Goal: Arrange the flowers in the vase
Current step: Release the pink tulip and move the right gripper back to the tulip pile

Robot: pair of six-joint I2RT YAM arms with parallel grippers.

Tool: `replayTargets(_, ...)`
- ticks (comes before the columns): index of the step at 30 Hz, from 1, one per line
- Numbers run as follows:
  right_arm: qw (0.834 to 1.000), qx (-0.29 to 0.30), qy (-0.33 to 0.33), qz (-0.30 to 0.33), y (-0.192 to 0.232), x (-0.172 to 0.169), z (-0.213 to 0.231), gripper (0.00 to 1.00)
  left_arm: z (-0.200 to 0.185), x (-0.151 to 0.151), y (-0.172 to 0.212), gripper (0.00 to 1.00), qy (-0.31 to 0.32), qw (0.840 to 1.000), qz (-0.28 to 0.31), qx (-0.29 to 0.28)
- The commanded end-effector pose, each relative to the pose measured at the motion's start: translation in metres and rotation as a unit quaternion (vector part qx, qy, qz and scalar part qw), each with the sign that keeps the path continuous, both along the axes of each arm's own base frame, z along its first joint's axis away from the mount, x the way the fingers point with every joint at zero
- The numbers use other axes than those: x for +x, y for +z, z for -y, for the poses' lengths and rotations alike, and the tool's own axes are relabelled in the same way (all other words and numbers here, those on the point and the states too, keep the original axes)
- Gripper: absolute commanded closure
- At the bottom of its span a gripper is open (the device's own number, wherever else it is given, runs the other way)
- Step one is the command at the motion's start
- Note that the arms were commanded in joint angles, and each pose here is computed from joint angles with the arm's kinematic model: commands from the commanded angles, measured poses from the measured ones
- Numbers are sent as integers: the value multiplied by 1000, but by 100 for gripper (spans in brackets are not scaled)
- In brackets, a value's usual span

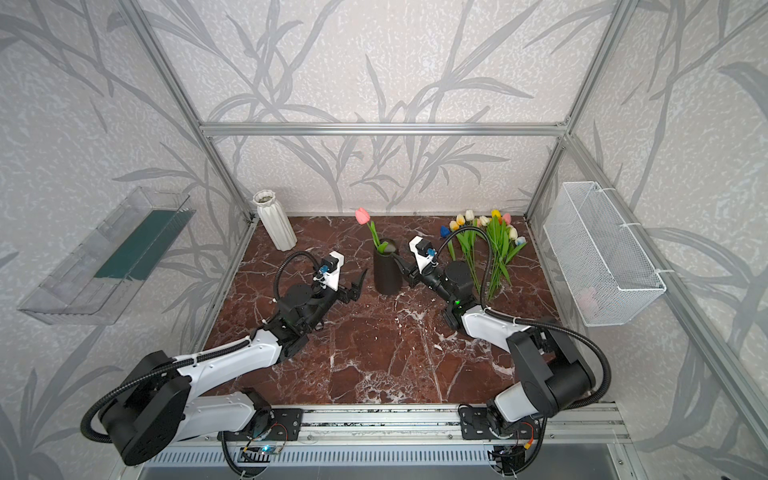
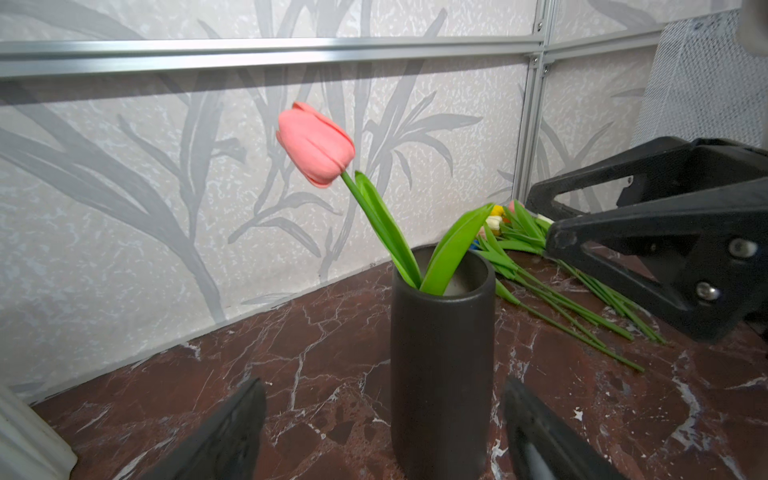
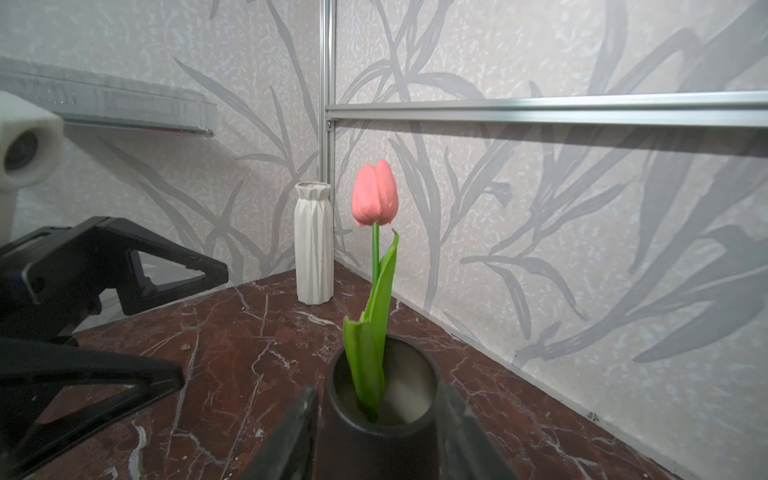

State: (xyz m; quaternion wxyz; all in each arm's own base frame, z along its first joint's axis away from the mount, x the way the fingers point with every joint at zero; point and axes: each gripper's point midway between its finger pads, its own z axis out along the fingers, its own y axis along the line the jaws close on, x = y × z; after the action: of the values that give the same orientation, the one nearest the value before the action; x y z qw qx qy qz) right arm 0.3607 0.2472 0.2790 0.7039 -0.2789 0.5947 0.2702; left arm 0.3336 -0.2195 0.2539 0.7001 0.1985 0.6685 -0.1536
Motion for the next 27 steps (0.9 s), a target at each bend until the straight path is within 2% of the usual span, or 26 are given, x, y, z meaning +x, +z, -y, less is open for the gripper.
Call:
replayTargets(1, 997, 0, -71, -14, 17, 1, 26, 49, 0, -19, 15, 11, -34, 999, 14, -24)
replayTargets(2, 995, -3, -94, -28, 19, 5, 35, 49, 1, -24, 15, 12, -43, 999, 13, -25)
replayTargets(4, 985, -31, -134, -101, 2, 17, 52, 49, 6, -35, 9, 12, -72, 997, 5, -16)
replayTargets(6, 970, -55, -173, -164, -13, 29, 69, 49, 14, -43, -3, 12, -98, 995, -16, -7)
replayTargets(10, 907, -92, -261, -318, -65, 52, 117, 49, 25, -51, -29, 12, -124, 990, -63, -6)
replayTargets(13, 854, -83, -284, -429, -108, 63, 152, 52, 33, -56, -39, 12, -143, 987, -77, -12)
replayTargets(15, 823, -95, -293, -478, -132, 67, 167, 54, 38, -56, -42, 12, -151, 985, -82, -12)
replayTargets(18, 785, -145, -295, -526, -159, 73, 176, 56, 42, -54, -47, 12, -155, 984, -84, -11)
replayTargets(20, 748, -186, -301, -561, -179, 76, 184, 57, 45, -53, -49, 12, -159, 984, -86, -12)
replayTargets(22, 722, -215, -300, -585, -195, 78, 188, 58, 47, -52, -52, 12, -162, 983, -90, -10)
replayTargets(25, 702, -236, -290, -606, -215, 82, 187, 59, 51, -52, -57, 12, -169, 981, -97, -6)
replayTargets(27, 700, -235, -290, -608, -222, 86, 186, 60, 52, -53, -61, 12, -171, 980, -102, -5)
